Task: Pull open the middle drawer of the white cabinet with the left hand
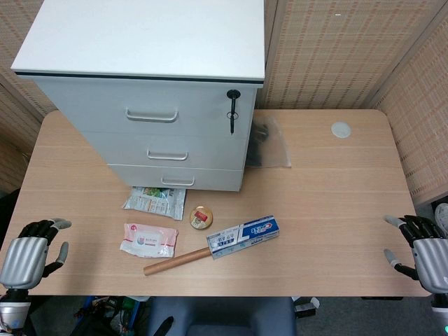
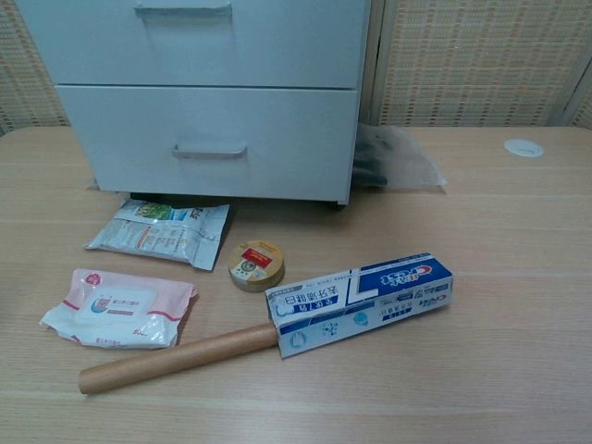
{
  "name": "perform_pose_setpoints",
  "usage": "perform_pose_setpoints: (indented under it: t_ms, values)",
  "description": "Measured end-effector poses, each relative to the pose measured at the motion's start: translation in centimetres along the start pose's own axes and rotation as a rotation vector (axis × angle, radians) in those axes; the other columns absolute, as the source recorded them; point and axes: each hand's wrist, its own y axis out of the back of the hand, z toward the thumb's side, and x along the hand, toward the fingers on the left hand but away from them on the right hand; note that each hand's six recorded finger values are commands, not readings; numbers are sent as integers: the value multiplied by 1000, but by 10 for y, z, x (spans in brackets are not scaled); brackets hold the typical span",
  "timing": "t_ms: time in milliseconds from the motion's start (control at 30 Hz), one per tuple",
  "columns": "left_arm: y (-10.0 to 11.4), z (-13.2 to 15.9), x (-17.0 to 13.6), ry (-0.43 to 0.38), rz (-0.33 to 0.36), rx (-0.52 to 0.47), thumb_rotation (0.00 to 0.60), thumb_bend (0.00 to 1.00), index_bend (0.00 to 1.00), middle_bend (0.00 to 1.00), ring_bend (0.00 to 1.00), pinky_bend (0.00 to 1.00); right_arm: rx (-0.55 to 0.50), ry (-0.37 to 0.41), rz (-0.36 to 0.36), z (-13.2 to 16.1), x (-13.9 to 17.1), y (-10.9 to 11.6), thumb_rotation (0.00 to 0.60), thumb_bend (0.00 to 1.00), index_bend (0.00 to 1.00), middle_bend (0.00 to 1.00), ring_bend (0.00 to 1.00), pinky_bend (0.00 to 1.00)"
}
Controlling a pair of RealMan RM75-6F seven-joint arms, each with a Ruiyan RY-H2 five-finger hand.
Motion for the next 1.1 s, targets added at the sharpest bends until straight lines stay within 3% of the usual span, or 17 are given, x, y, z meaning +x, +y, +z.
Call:
perform_pose_setpoints:
  t_ms: [367,633,700,767,833,933,1100]
  values:
    - [2,4,3,-28,-2,-5,600,471,274,302,260,252,1,9,-9,1,-1,2,600,236,243,306,192,167]
    - [12,20,21,-143,10,-41,600,471,245,308,293,273,6,16,-15,4,0,5,600,236,243,306,192,167]
    - [16,27,29,-189,17,-68,600,471,241,353,363,381,7,20,-16,5,0,5,600,237,243,306,192,167]
    - [20,34,37,-233,22,-93,600,471,233,463,483,595,8,21,-16,6,0,5,600,237,243,306,192,167]
    - [24,43,47,-287,25,-125,600,471,224,559,573,723,10,21,-16,7,1,5,600,237,243,306,192,167]
    - [30,56,64,-358,18,-176,600,471,209,697,694,866,13,19,-14,7,1,5,600,237,243,306,192,167]
    - [40,85,95,-484,2,-205,600,475,193,833,859,991,16,12,-6,8,1,3,600,237,243,306,192,167]
